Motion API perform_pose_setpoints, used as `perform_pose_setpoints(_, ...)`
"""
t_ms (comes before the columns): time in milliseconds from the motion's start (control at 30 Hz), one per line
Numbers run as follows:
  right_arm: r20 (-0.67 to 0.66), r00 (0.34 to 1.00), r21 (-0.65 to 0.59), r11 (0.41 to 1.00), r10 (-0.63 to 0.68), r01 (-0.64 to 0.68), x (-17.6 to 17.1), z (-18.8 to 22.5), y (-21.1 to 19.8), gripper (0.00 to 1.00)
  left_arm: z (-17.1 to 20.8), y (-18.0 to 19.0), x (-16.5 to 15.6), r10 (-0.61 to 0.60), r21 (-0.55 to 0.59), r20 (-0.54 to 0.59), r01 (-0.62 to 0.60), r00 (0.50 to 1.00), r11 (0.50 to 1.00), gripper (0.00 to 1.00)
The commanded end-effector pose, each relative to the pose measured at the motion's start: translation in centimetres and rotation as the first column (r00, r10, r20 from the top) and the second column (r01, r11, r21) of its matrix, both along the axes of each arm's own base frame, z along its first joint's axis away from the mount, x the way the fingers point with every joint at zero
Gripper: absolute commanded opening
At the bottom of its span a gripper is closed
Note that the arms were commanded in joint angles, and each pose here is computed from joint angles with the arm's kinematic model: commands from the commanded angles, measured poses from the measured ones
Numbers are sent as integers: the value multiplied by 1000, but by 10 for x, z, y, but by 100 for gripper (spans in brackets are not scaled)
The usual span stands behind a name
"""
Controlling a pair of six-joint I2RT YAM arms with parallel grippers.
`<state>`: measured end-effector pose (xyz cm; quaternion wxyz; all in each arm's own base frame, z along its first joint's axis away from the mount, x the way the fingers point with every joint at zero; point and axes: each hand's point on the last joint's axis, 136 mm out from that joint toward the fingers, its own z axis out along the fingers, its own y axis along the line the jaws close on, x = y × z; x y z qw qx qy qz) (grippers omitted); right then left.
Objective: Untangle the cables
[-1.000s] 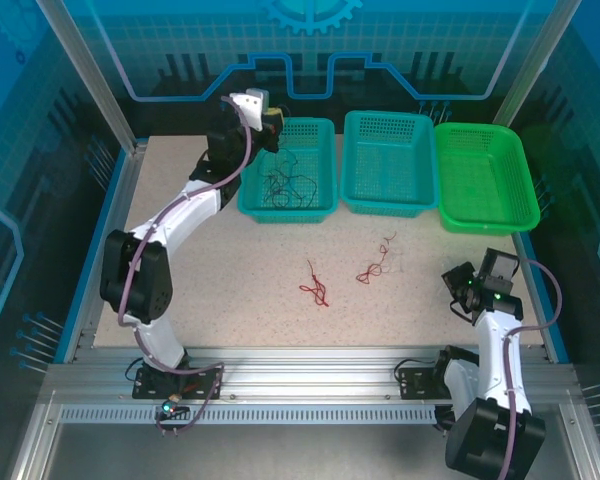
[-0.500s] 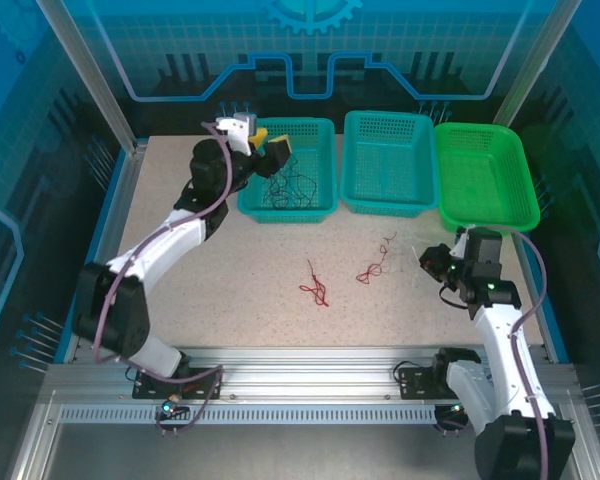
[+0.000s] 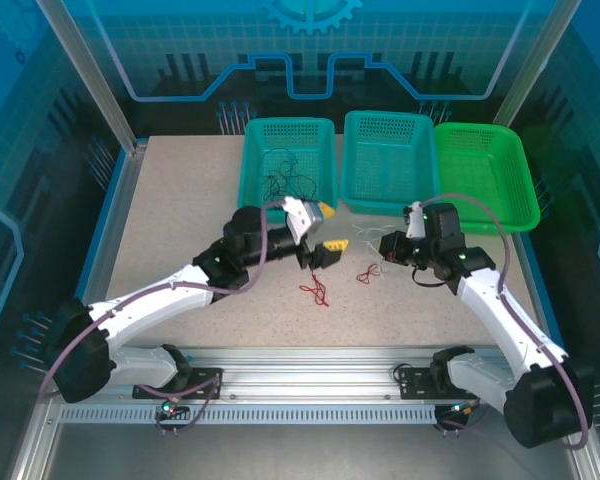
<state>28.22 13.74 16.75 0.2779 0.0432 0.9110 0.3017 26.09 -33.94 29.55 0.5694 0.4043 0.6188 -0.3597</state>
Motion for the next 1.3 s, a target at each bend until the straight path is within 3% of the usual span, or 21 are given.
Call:
perform_pose_setpoints(0,29,994,-42,994,105,-104,2,8,19,6,-39,2,-9,-57,129,61,48,997,990,81)
perform_pose_setpoints(133,5,971,-74,968,239,-238,-3,6,45,6,-76,8,-3,-41,221,141,9,989,975,85)
perform_pose_setpoints(333,-16,935,-109,929,354,-354,-12,4,71,6,-107,4,4,-69,310,158,17,985,950,85)
perform_pose_setpoints(433,-10,928,-111,921,374,-372,-14,6,76,6,-114,5,22,6,319,166,-60,986,946,78)
perform_pose_setpoints(500,-7,925,-114,919,380,-378,-15,7,77,6,-113,8,35,77,297,165,-125,983,947,62)
perform_pose_setpoints(633,-13,925,-136,916,379,-377,-17,5,74,6,-105,13,46,146,240,167,-184,975,953,4)
perform_pose_setpoints(700,-24,953,-197,934,301,-299,-11,-1,58,6,-99,16,43,152,215,173,-188,973,958,0)
perform_pose_setpoints(800,-67,997,-260,964,35,-51,2,-20,12,10,-83,22,34,155,144,178,-181,972,973,0)
perform_pose_setpoints(900,-170,964,-261,953,-204,155,-2,-57,-36,20,-66,34,25,176,53,141,-185,974,981,0)
perform_pose_setpoints(1033,-237,858,-404,850,-455,339,-21,-98,-92,22,-51,45,10,164,-33,90,-161,982,986,0)
perform_pose_setpoints(1267,-214,704,-498,695,-677,518,-44,-111,-135,26,-56,51,5,176,-34,60,-174,983,984,0)
